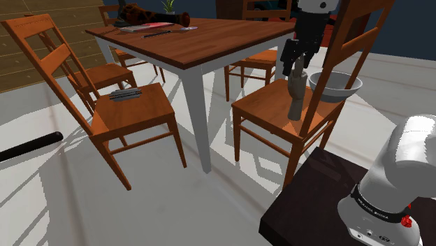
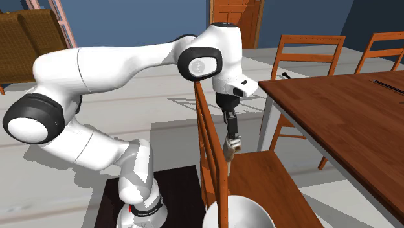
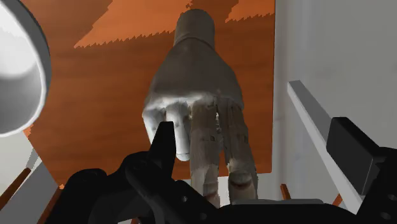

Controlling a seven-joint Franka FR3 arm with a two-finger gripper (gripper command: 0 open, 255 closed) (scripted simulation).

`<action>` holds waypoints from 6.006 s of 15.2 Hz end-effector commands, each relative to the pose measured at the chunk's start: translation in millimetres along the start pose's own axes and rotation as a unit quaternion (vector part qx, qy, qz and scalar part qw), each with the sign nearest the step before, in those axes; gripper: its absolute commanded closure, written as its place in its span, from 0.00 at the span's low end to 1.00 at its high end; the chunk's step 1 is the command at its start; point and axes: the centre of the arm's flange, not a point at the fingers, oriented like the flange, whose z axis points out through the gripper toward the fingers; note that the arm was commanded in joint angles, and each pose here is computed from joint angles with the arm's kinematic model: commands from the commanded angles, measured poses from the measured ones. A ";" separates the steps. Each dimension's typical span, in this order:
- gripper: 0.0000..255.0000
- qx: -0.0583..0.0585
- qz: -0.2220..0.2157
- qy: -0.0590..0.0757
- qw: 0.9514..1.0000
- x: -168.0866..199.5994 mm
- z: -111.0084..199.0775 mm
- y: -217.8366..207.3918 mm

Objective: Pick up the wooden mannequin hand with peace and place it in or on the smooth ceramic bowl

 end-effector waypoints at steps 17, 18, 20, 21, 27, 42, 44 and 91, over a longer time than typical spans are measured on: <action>0.00 0.054 0.060 -0.068 0.994 50.4 31.3 57.0; 0.00 0.054 0.060 -0.068 0.994 50.4 31.3 57.0; 0.00 0.054 0.060 -0.068 0.994 50.4 31.3 57.0; 0.00 0.054 0.060 -0.068 0.994 50.5 31.3 57.0; 1.00 0.054 0.060 -0.068 0.994 50.5 31.3 57.0; 1.00 0.054 0.060 -0.068 0.994 57.5 -26.3 56.5; 1.00 0.054 0.060 -0.068 0.994 58.8 -36.8 56.4; 1.00 0.054 0.060 -0.068 0.994 50.1 -113.3 299.9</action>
